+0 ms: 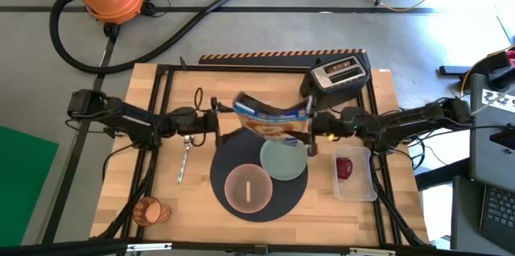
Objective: Arrange a breakfast setting
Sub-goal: Pour the cereal from the yellow cereal box into the pink bowl
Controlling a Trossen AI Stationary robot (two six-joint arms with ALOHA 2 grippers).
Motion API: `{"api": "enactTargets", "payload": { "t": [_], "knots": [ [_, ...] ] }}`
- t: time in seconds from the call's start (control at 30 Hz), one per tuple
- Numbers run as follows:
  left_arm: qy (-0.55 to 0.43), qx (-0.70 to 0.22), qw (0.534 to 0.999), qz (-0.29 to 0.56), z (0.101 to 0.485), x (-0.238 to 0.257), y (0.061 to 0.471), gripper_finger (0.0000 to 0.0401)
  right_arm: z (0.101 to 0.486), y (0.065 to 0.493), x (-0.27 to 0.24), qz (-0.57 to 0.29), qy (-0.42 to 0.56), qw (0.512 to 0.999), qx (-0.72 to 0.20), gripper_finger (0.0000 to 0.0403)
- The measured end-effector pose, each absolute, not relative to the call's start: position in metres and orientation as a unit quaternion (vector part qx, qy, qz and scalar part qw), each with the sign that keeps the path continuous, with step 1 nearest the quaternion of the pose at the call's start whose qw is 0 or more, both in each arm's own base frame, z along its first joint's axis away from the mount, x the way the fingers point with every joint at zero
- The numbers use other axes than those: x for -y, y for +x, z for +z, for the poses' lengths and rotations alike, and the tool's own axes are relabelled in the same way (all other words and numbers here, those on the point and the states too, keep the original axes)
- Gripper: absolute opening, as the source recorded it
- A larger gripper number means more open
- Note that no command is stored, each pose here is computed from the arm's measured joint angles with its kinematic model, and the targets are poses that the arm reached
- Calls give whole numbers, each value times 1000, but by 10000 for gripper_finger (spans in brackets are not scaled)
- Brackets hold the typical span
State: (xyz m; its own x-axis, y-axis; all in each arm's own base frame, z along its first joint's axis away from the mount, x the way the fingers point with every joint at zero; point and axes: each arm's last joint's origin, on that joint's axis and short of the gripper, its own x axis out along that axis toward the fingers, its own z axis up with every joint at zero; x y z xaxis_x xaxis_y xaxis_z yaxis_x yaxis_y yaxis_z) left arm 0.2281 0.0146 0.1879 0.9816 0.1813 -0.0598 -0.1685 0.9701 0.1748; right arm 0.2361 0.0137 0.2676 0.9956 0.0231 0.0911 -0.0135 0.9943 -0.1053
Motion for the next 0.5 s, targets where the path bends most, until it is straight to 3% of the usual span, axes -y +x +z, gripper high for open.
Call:
{"api": "enactTargets", "payload": {
  "t": [0.17, 0.4, 0.5],
  "knots": [
    [84, 18, 996, -19, 200, -2, 227, 365, 261, 228, -11, 18, -69, 995, 64, 202],
    [102, 22, 994, 28, 203, -3, 230, 365, 265, 242, -17, 94, -87, 989, 78, 202],
    [107, 33, 994, 9, 208, -2, 232, 365, 265, 249, -17, 95, -97, 988, 77, 202]
  ]
}}
